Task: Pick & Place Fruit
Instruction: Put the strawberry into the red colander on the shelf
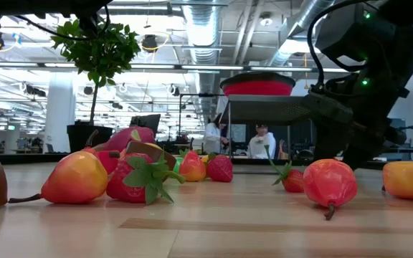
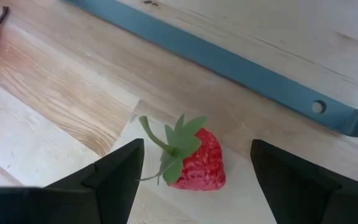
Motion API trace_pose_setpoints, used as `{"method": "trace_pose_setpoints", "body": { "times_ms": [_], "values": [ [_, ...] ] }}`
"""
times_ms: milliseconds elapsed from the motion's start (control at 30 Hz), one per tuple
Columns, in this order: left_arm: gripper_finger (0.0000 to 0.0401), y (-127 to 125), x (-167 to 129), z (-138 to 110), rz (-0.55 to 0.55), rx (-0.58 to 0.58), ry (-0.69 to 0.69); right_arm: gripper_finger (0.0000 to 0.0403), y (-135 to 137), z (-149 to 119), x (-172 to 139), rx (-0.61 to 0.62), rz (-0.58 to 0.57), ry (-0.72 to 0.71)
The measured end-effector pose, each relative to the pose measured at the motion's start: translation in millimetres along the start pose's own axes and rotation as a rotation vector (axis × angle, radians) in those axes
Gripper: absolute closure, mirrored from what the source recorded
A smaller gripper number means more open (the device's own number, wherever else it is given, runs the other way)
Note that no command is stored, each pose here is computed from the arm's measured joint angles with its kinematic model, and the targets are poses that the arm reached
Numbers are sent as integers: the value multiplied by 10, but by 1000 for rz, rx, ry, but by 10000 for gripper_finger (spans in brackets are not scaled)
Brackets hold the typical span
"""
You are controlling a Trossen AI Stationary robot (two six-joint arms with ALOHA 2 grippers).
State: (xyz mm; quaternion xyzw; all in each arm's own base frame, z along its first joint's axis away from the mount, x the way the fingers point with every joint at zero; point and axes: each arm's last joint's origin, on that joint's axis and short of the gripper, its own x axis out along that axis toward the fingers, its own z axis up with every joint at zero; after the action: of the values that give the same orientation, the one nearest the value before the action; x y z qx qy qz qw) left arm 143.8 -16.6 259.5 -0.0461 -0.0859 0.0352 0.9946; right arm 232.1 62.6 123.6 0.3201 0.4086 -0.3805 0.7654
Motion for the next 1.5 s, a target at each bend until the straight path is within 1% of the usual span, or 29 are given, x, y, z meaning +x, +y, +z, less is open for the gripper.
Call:
{"method": "trace_pose_setpoints", "body": {
  "times_ms": [133, 267, 400, 633, 767, 867, 1067, 1267, 1400, 1500],
  "values": [
    [398, 0, 0, 0, 0, 0, 0, 120, -1, 0, 0, 1, -1, 1],
    [398, 0, 0, 0, 0, 0, 0, 143, -1, 0, -1, 2, -1, 1],
    [398, 0, 0, 0, 0, 0, 0, 179, -1, 0, -1, 1, 0, 1],
    [398, 0, 0, 0, 0, 0, 0, 252, -1, -1, -2, 1, 0, 1],
    [398, 0, 0, 1, 0, 0, 0, 283, 4, 2, -5, 2, 3, 0],
    [398, 0, 0, 0, 0, 0, 0, 287, 4, 2, -5, 2, 3, 0],
    [398, 0, 0, 1, 0, 0, 0, 269, 8, -17, -14, -7, 5, 2],
    [398, 0, 0, 0, 0, 0, 0, 288, 28, -84, -46, -35, 21, 5],
    [398, 0, 0, 0, 0, 0, 0, 288, 56, -137, -77, -55, 42, 10],
    [398, 0, 0, 0, 0, 0, 0, 287, 126, -160, -132, -75, 71, 10]
  ]
}}
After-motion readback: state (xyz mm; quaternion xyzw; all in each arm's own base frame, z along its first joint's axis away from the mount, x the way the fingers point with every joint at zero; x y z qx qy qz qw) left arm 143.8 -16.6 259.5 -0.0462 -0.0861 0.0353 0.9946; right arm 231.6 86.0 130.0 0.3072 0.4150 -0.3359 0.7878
